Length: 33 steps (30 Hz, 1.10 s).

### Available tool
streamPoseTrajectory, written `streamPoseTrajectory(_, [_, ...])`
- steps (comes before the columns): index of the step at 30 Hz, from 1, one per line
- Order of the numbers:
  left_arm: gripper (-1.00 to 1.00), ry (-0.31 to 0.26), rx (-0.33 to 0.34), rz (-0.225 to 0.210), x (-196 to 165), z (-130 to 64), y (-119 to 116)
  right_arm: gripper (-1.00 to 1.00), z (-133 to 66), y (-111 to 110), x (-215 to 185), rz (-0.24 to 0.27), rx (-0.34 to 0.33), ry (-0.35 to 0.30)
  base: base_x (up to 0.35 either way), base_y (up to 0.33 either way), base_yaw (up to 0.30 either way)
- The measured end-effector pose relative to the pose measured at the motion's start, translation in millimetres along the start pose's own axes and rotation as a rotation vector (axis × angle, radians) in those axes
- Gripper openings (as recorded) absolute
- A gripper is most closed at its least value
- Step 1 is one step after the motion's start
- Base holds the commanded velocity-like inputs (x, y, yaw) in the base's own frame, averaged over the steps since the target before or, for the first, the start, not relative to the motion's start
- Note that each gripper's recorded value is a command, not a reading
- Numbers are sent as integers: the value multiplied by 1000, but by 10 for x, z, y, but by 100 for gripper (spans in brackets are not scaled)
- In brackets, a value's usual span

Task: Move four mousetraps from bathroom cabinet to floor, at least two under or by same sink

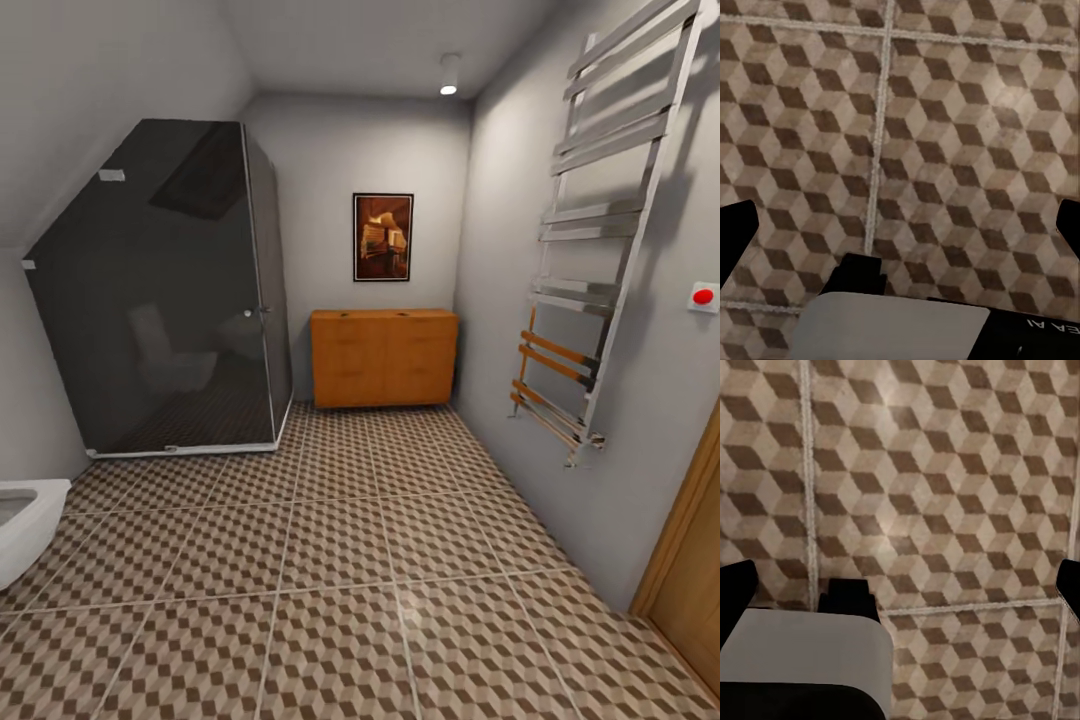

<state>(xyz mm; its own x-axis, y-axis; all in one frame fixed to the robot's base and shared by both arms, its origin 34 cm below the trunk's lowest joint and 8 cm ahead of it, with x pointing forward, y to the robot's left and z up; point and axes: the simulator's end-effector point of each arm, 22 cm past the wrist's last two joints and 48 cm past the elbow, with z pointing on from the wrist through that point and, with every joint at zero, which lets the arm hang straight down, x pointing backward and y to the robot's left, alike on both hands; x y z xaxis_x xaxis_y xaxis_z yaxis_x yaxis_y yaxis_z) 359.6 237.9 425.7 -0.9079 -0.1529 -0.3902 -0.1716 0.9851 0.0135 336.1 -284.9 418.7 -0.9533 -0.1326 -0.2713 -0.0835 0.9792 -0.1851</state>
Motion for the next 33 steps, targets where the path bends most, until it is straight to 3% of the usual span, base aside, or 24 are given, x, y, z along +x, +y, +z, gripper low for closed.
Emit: streamPoseTrajectory(33, [100,2,0,2,5,0,2,100,-2,24,4,0,-4,2,323,0,0])
